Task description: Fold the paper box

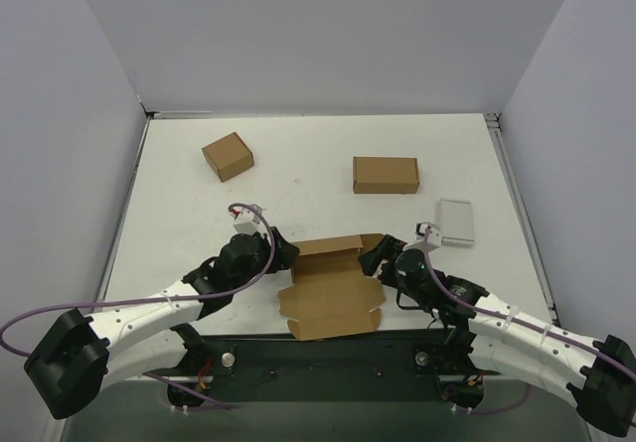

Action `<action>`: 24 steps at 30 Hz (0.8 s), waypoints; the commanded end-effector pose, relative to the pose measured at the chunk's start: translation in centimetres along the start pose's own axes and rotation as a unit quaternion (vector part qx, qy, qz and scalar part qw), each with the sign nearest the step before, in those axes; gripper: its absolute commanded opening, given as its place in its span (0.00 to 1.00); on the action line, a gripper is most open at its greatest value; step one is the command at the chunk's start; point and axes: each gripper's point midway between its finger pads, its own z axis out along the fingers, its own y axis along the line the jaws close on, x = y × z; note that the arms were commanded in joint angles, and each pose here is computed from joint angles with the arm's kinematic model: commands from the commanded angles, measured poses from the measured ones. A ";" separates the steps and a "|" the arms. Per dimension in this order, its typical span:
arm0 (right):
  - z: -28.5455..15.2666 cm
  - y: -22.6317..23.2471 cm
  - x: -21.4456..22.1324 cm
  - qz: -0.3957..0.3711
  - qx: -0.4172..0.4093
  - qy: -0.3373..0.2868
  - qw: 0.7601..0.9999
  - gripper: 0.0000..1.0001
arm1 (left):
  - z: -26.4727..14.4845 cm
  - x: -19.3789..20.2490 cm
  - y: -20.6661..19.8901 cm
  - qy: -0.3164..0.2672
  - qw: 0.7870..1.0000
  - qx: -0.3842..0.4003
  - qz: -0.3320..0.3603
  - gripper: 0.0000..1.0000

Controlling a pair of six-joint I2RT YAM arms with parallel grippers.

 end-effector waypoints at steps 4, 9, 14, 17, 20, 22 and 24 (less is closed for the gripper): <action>0.3 -0.4 0.5 -0.068 0.010 0.024 0.997 0.71 | 0.1 0.6 0.1 0.000 1.000 0.019 -0.009 0.58; 1.5 -0.4 0.7 -0.077 0.003 0.047 0.996 0.71 | 0.0 1.2 0.5 0.002 1.000 0.022 -0.010 0.50; 2.4 -1.3 0.6 -0.107 0.027 0.056 0.992 0.71 | -0.3 1.3 0.6 -0.002 1.000 0.027 -0.011 0.46; 3.3 -1.9 1.1 -0.114 0.033 0.067 0.991 0.70 | -0.4 1.4 0.8 -0.005 0.999 0.029 -0.013 0.45; 4.1 -2.5 1.9 -0.108 0.032 0.082 0.990 0.67 | -0.4 1.5 0.8 -0.005 0.999 0.031 -0.012 0.42; 4.3 -2.5 2.1 -0.108 0.032 0.087 0.990 0.65 | -0.4 1.5 0.7 -0.004 0.999 0.035 -0.010 0.42; 4.5 -2.6 2.5 -0.106 0.032 0.094 0.989 0.64 | -0.5 1.7 0.8 -0.001 0.999 0.035 -0.008 0.41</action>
